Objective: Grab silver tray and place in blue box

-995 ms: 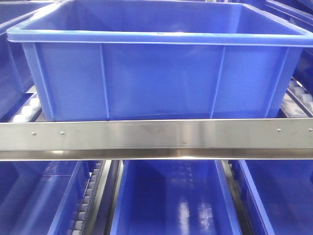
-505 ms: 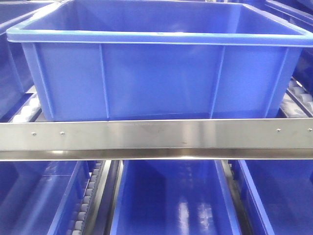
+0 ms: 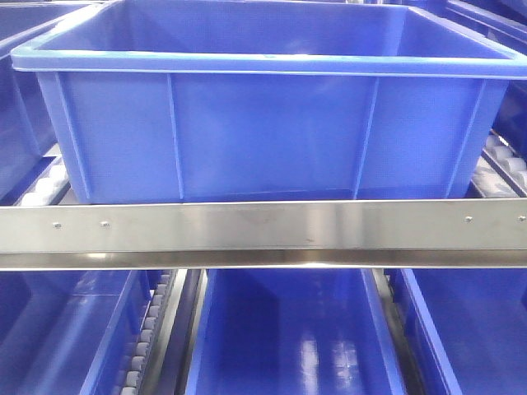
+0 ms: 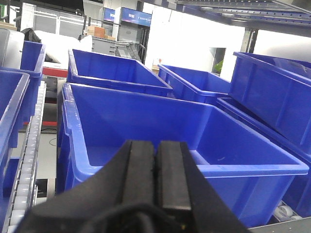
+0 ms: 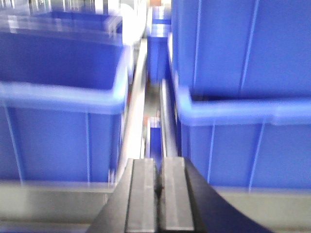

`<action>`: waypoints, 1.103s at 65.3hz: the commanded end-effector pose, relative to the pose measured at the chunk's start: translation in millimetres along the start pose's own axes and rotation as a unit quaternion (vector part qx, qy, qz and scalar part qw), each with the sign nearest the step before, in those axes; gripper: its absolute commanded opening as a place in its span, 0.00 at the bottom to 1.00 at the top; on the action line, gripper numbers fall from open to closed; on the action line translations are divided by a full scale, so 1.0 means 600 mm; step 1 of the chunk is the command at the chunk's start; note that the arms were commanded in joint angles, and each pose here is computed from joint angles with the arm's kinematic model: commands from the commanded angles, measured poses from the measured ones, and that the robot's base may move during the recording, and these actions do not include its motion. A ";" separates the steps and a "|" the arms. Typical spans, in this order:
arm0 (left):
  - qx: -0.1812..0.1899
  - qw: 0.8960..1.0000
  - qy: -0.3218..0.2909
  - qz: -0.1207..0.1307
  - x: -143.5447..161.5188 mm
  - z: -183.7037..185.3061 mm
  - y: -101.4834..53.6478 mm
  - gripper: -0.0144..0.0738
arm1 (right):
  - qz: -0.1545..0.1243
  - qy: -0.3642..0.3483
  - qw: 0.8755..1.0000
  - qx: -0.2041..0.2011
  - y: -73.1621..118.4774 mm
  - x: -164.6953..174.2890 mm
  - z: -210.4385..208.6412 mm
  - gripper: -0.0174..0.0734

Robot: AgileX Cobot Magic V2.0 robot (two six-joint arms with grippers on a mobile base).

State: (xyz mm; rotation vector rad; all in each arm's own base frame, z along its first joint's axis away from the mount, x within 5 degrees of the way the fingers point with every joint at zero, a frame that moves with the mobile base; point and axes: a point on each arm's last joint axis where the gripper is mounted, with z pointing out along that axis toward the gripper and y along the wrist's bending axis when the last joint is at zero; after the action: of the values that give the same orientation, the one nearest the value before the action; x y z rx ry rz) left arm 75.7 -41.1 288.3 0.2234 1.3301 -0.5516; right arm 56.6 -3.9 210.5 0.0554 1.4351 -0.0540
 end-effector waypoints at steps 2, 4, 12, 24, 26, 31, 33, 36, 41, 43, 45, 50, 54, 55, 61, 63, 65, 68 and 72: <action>0.027 0.999 -0.035 -0.008 -0.021 0.003 -0.010 0.05 | 0.002 -0.038 0.999 0.004 -0.001 -0.008 -0.004 0.25; 0.027 0.999 -0.035 -0.008 -0.021 0.003 -0.010 0.05 | -0.004 -0.038 0.999 0.004 -0.001 -0.008 -0.004 0.25; 0.027 0.999 -0.035 -0.008 -0.021 0.003 -0.010 0.05 | -0.004 -0.041 0.999 0.004 -0.001 -0.009 -0.004 0.25; 0.027 0.999 -0.035 -0.008 -0.021 0.003 -0.010 0.05 | -0.004 -0.047 0.999 0.004 -0.001 -0.011 -0.004 0.25; 0.027 0.999 -0.035 -0.008 -0.021 0.003 -0.010 0.05 | -0.004 -0.046 0.999 0.004 -0.001 -0.010 -0.004 0.25; 0.027 0.999 -0.035 -0.008 -0.021 0.003 -0.010 0.05 | -0.004 -0.045 0.999 0.004 -0.001 -0.010 -0.004 0.25; 0.027 0.999 -0.035 -0.008 -0.021 0.003 -0.010 0.05 | -0.004 -0.045 0.999 0.004 -0.001 -0.010 -0.004 0.25; 0.027 0.999 -0.035 -0.008 -0.021 0.003 -0.010 0.05 | -0.004 -0.045 0.999 0.004 -0.001 -0.010 -0.004 0.25; 0.027 0.999 -0.035 -0.008 -0.021 0.003 -0.010 0.05 | -0.004 -0.045 0.999 0.004 -0.001 -0.010 -0.004 0.25; 0.027 0.999 -0.035 -0.008 -0.021 0.003 -0.010 0.05 | -0.004 -0.045 0.999 0.004 -0.001 -0.010 -0.004 0.25; 0.027 0.999 -0.035 -0.008 -0.021 0.003 -0.010 0.05 | -0.004 -0.045 0.999 0.004 -0.001 -0.010 -0.004 0.25; 0.027 0.999 -0.035 -0.008 -0.021 0.003 -0.010 0.05 | -0.004 -0.045 0.999 0.004 -0.001 -0.010 -0.004 0.25; 0.027 0.999 -0.035 -0.008 -0.021 0.003 -0.010 0.05 | -0.004 -0.045 0.999 0.004 -0.001 -0.010 -0.004 0.25; 0.027 0.999 -0.035 -0.008 -0.021 0.003 -0.010 0.05 | -0.004 -0.045 0.999 0.004 -0.001 -0.010 -0.004 0.25; 0.019 0.999 -0.030 -0.006 -0.020 0.003 -0.007 0.05 | -0.004 -0.045 0.999 0.004 -0.001 -0.010 -0.004 0.25; 0.010 1.000 -0.023 -0.009 -0.018 0.003 -0.004 0.05 | -0.004 -0.045 0.999 0.004 -0.001 -0.010 -0.004 0.25; -0.005 1.000 -0.013 -0.009 -0.014 0.003 0.000 0.05 | -0.004 -0.045 0.999 0.004 -0.001 -0.010 -0.004 0.25; -0.030 1.000 0.003 -0.007 -0.010 0.003 0.007 0.05 | -0.004 -0.045 0.999 0.004 -0.001 -0.010 -0.004 0.25; -0.055 0.998 0.014 0.002 -0.006 0.002 0.015 0.05 | -0.004 -0.045 0.999 0.004 -0.001 -0.010 -0.004 0.25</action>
State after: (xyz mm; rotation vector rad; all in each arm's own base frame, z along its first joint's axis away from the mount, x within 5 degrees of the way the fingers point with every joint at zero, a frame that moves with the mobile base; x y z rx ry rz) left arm 80.0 -35.3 282.0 0.1691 1.4056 -0.4844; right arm 56.2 -4.3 208.2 0.0636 1.4507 -0.0523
